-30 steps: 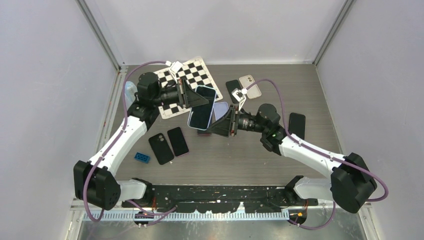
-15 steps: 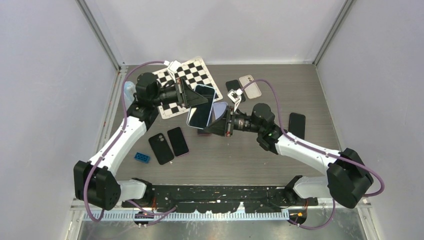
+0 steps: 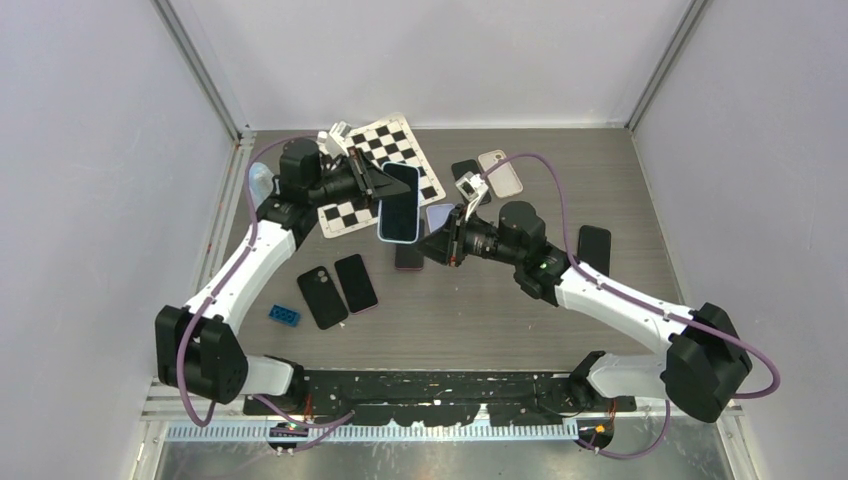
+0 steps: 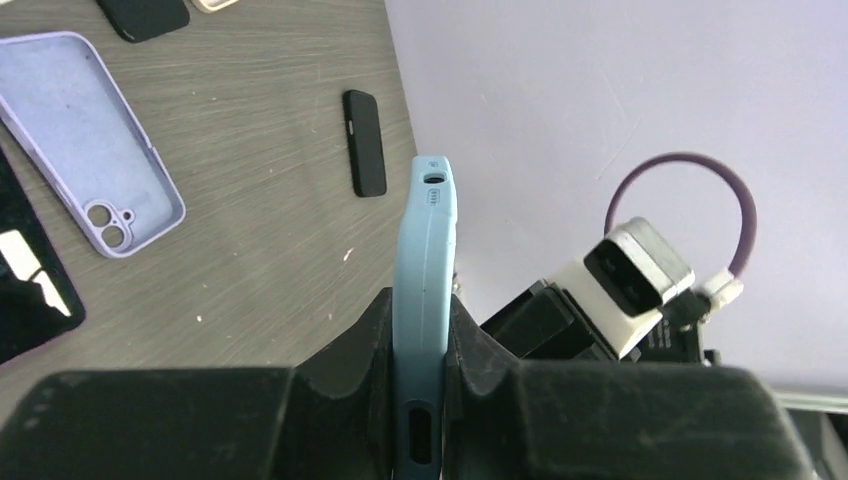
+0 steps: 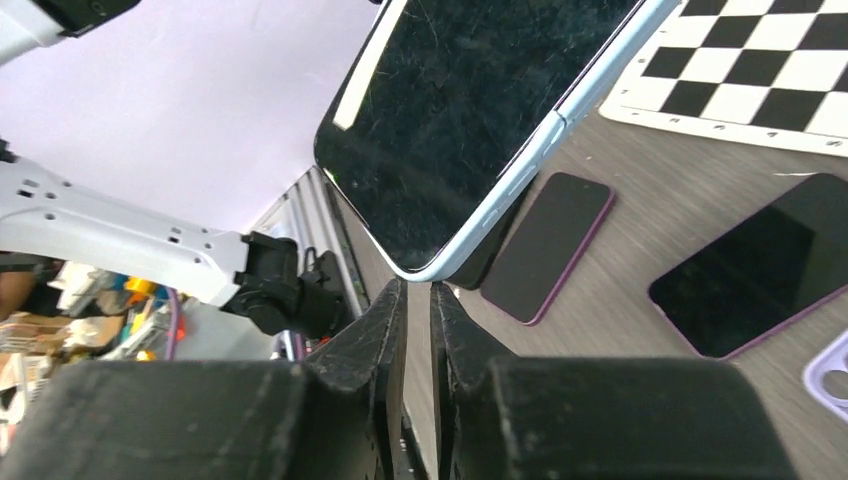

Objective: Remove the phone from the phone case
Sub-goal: Remove the phone case from the phone.

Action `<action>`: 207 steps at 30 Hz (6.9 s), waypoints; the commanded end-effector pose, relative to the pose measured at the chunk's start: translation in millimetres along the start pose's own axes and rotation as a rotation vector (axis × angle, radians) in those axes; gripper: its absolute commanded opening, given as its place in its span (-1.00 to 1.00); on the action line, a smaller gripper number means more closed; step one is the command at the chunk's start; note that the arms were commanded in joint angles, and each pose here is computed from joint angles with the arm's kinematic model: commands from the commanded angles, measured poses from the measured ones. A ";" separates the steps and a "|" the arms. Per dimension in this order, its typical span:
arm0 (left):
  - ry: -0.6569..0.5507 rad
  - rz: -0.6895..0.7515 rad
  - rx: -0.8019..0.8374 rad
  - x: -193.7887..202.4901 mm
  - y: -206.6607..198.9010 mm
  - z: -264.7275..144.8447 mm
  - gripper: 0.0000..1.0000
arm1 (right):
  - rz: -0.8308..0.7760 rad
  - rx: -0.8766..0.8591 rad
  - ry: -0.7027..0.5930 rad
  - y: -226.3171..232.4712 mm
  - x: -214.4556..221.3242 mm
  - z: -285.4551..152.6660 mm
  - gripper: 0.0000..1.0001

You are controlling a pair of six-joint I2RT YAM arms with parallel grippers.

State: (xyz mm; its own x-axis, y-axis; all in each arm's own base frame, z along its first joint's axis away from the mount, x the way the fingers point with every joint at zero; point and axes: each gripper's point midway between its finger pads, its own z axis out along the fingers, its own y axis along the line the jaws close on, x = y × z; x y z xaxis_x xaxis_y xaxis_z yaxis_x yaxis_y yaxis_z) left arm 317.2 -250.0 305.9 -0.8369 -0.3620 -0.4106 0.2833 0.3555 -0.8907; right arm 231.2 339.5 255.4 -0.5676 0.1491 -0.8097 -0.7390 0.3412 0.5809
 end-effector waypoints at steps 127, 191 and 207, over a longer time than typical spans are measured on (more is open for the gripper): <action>0.039 0.201 0.419 0.0 -77.6 -37.5 -1.00 | 0.019 -0.241 0.012 78.9 -24.4 -20.0 0.38; 0.235 -0.281 0.279 34.3 -54.2 0.4 -1.00 | -0.432 0.097 0.104 -1.0 -22.9 35.8 -0.80; -0.051 -0.320 0.186 -12.9 -9.6 -7.3 -1.00 | -0.315 0.065 -0.015 27.0 -28.2 -1.4 -0.06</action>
State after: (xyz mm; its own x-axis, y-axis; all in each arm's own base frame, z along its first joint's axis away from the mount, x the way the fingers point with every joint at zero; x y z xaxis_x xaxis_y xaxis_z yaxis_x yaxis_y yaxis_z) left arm 322.5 -255.0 286.2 -0.9132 -0.3936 -0.1056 0.0603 0.1257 -0.9902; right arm 230.2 348.8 274.9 -0.3282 -0.0548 -0.9430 -0.8620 0.4257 0.2753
